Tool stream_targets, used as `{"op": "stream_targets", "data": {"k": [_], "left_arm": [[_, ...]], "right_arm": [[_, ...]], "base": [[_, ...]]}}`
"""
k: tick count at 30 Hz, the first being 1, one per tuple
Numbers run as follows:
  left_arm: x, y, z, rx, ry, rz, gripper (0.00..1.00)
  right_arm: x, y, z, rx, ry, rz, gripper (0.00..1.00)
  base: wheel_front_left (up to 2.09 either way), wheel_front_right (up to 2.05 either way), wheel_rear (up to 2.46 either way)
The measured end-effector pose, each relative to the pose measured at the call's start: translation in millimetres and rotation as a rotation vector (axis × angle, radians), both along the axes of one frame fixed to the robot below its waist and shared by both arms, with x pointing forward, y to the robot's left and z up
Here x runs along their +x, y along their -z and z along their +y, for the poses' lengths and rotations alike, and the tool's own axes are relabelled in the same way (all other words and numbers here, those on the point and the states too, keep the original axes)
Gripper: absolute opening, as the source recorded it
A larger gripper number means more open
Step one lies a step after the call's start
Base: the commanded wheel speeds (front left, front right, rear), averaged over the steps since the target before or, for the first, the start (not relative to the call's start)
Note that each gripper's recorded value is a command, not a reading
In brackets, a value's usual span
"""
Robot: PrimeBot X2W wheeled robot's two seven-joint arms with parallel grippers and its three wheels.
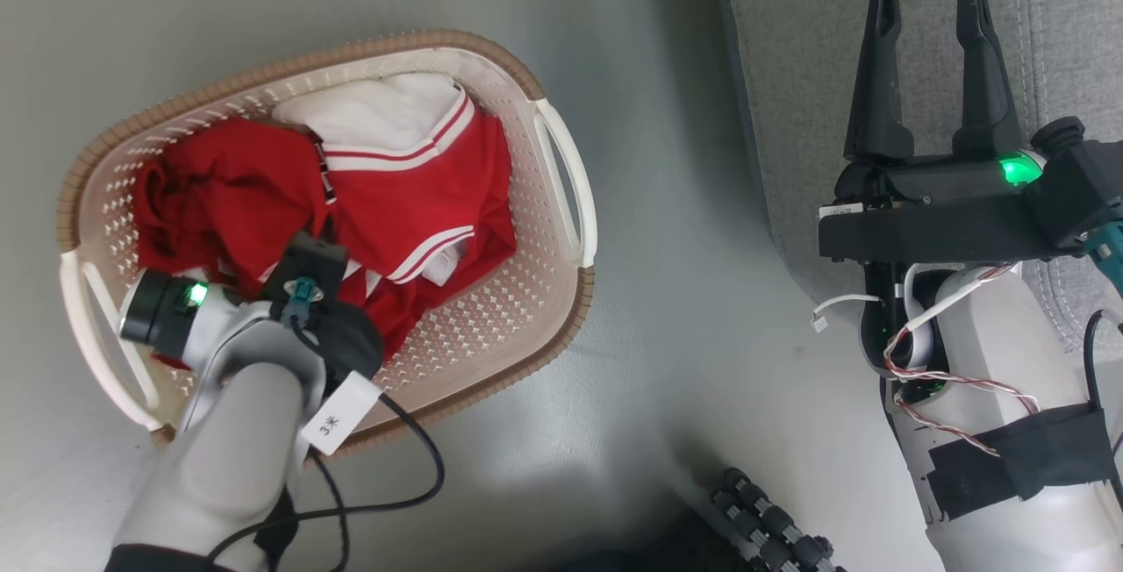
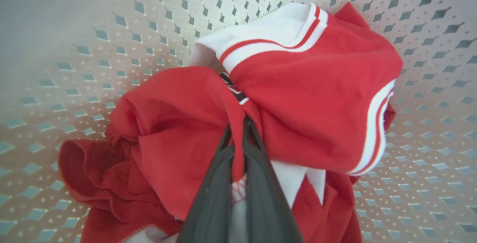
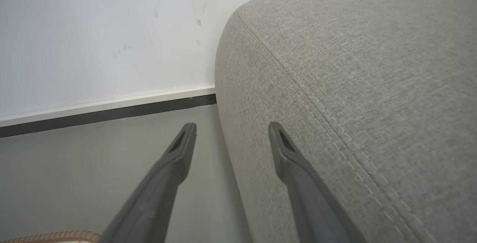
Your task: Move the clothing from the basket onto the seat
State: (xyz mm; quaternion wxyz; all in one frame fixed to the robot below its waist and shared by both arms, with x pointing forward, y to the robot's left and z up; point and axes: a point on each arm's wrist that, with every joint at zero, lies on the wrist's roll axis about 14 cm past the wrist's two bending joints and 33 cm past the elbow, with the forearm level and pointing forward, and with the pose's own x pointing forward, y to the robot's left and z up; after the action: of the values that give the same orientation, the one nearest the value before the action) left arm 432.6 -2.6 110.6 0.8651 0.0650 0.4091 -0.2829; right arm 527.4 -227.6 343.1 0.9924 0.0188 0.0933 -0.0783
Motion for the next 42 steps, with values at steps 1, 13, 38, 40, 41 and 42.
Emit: {"op": "stream_targets", "data": {"k": [1, 13, 38, 40, 41, 42], "left_arm": [[3, -4, -2, -0.008, -0.004, -0.012, 0.0], [21, -55, -22, -0.137, -0.019, -0.1, 0.0], [58, -244, -18, -0.329, -0.019, -0.467, 0.0], [61, -263, -16, -0.34, -0.023, -0.51, 0.0], [62, -272, -16, -0.345, -0.022, -0.532, 0.0], [61, -281, -15, -0.35, -0.023, -0.55, 0.0]], "right_arm": [[0, -1, 1, 0.001, -0.001, -0.003, 1.0], [1, -22, 0, 0.006, 0.011, -0.032, 1.0], [-27, -89, 26, 0.037, -0.074, -0.116, 1.0], [-30, -96, 31, 0.043, -0.086, -0.127, 1.0], [-30, -100, 33, 0.046, -0.094, -0.135, 1.0], [-32, -104, 36, 0.049, -0.104, -0.142, 1.0]], "base": [[0.0, 0.0, 0.0], [0.0, 0.0, 0.0], [0.0, 0.0, 0.0], [0.0, 0.0, 0.0], [0.0, 0.0, 0.0], [0.0, 0.0, 0.0]]}}
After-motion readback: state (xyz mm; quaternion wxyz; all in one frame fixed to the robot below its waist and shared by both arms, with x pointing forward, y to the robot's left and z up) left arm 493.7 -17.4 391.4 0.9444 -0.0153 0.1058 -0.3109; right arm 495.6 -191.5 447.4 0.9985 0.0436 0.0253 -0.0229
